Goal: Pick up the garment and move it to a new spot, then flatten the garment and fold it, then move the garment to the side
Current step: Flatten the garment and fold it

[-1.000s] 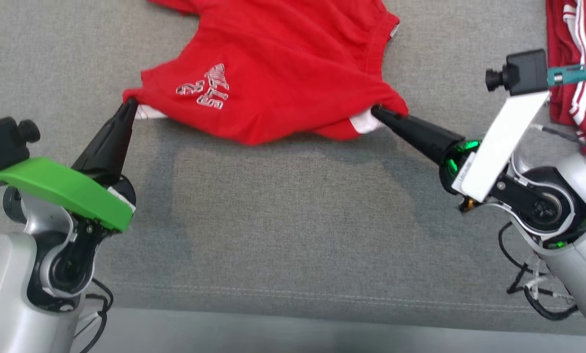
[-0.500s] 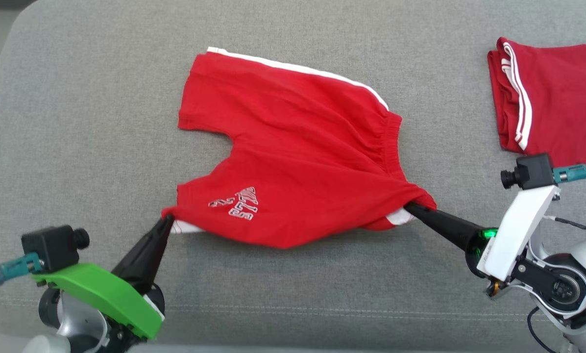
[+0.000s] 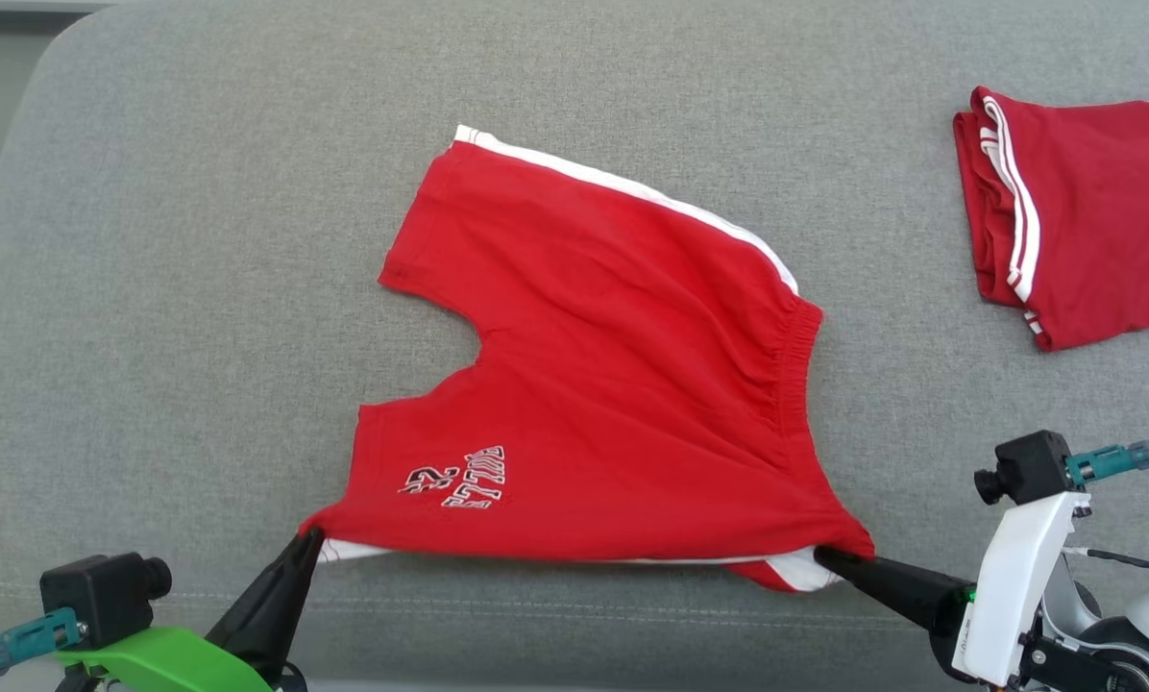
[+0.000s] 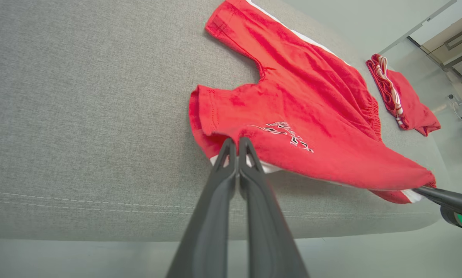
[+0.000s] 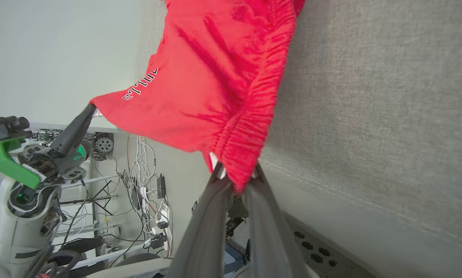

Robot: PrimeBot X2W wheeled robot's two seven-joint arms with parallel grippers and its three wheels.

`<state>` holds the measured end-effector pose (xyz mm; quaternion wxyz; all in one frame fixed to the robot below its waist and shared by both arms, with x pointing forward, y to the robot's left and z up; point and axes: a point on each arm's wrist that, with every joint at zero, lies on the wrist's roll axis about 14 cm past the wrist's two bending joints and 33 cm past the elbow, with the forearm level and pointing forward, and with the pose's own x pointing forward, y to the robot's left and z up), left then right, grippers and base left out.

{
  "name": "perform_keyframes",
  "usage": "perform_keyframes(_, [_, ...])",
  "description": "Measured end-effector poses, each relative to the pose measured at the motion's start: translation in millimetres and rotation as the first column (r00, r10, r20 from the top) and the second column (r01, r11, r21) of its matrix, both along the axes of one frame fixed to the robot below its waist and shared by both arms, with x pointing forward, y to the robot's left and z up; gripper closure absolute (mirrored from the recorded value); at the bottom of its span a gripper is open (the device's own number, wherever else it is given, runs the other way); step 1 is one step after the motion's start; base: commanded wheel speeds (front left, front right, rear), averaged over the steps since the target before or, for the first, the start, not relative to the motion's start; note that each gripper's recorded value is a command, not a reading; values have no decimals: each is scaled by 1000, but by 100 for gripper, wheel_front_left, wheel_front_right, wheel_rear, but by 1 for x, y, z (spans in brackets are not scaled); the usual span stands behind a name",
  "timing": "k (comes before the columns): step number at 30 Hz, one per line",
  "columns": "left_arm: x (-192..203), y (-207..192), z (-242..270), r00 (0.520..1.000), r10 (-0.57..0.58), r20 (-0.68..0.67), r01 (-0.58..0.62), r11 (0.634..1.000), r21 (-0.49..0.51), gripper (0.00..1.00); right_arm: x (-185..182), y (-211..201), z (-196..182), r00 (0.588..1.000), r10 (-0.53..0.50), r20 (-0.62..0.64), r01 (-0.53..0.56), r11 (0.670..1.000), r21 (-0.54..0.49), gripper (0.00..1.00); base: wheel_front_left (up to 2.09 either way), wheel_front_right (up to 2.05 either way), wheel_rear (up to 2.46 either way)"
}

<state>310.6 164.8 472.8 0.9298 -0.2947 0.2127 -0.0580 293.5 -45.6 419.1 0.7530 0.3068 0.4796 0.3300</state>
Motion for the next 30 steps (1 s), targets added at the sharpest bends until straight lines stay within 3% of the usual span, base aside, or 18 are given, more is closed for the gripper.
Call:
perform_keyframes(7, [-12,4,-20,998,8,-69,-7,1000,23,100,-10,-12,-17,996,80,46,-75,990,-119,100,0,0,0])
perform_keyframes(13, [-18,-1,-44,991,17,-133,-16,1000,13,100,-23,-13,-26,990,133,49,-124,979,-163,100,0,0,0])
perform_keyframes(14, [-20,-4,-47,989,13,-145,-12,1000,9,100,-25,-12,-26,989,139,52,-129,978,-164,92,0,0,0])
perform_keyframes(17, [-23,-16,-57,985,6,-172,-10,1000,-25,100,-27,-11,-27,985,156,74,-141,973,-182,0,0,0,0])
perform_keyframes(25, [-34,-26,-78,975,6,-222,-13,999,-34,100,-28,-15,-32,975,186,126,-152,958,-242,0,0,0,0])
perform_keyframes(30, [-37,-16,-86,972,29,-233,-27,1000,11,100,-32,-22,-37,970,204,135,-159,945,-287,0,0,0,0])
